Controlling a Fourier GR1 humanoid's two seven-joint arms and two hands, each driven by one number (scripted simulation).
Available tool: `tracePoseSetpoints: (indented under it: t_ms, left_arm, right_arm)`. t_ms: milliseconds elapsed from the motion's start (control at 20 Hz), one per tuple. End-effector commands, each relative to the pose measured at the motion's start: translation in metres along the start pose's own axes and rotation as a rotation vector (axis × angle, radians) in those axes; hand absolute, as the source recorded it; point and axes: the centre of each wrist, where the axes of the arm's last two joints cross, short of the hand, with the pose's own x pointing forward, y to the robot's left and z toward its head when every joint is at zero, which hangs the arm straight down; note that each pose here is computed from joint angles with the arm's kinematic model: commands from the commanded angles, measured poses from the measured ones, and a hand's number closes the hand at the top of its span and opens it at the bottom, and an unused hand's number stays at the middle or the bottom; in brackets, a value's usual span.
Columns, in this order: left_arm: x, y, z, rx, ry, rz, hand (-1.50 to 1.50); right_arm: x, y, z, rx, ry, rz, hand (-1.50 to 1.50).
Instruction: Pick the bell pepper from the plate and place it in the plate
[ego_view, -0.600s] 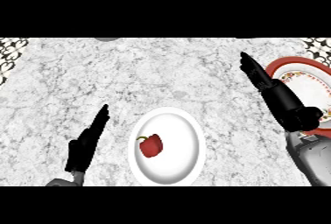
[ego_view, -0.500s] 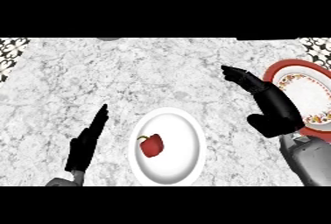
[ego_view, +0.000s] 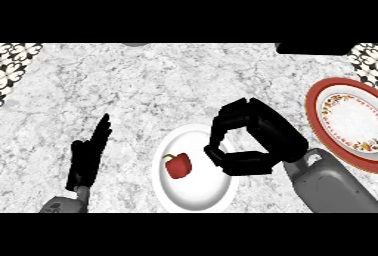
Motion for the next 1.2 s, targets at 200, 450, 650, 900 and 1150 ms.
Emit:
tracePoseSetpoints:
  t_ms: [200,450,650,900,1150]
  left_arm:
    - [0.008,0.001,-0.005,0.02,0.011,0.003,0.0]
    - [0.012,0.005,-0.001,0.052,0.039,0.017,0.0]
    - [0.02,-0.011,0.004,0.058,0.048,0.031,0.0]
    - [0.008,0.01,0.011,0.067,0.05,0.014,0.0]
    - [0.021,0.01,0.004,0.055,0.053,0.029,0.0]
  right_arm:
    - [-0.045,0.106,0.023,-0.085,-0.121,-0.594,-1.5]
    - [-0.096,0.094,0.046,0.231,-0.187,-0.323,-1.5]
    - [-0.082,0.083,0.005,0.251,-0.187,-0.009,-1.5]
    - [-0.076,0.073,-0.017,0.335,-0.128,0.179,-1.5]
    - [-0.038,0.071,-0.046,0.558,-0.029,0.3,-1.5]
